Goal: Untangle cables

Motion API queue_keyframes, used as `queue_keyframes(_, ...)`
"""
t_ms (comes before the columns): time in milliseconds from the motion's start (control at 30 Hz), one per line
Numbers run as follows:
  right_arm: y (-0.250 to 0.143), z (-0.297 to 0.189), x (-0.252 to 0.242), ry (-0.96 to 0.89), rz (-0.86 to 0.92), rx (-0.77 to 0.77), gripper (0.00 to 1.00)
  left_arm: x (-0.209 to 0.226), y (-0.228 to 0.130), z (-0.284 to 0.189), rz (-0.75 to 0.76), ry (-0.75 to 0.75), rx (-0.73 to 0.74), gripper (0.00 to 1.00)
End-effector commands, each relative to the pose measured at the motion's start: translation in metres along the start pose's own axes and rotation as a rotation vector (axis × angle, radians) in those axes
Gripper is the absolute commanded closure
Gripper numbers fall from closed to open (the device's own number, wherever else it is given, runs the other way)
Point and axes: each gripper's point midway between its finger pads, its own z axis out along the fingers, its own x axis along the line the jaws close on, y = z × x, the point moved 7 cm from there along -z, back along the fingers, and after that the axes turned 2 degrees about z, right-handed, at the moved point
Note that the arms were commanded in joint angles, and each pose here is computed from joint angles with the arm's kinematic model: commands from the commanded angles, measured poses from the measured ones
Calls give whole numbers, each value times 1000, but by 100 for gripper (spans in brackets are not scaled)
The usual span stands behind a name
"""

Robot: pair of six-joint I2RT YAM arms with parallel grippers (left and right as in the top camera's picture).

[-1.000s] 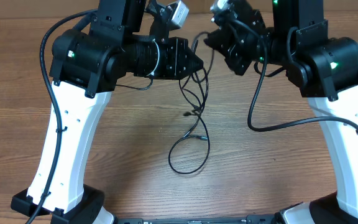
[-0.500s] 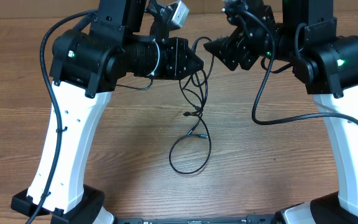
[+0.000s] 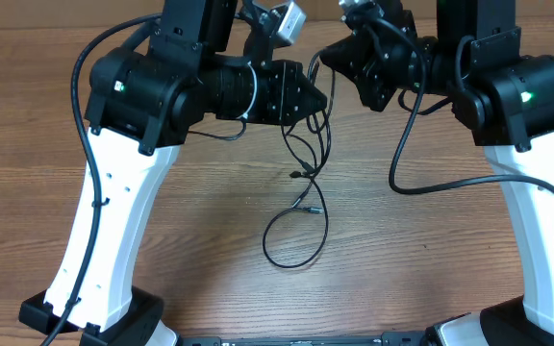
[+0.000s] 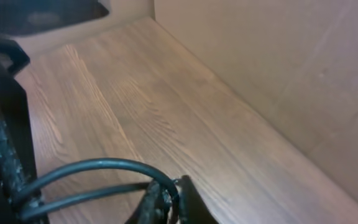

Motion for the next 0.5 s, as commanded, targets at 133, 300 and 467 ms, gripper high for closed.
queue_keyframes(133, 3, 1, -10, -53, 12, -9, 96, -9, -3, 1, 8, -37, 15, 96)
queue_keyframes(300, 3, -9, -38, -225, 139, -28, 96, -9, -4, 1, 1, -34, 23, 96)
queue_keyframes(467, 3, -27, -71, -394, 330, -93, 96, -8, -6, 1, -1, -31, 30, 96)
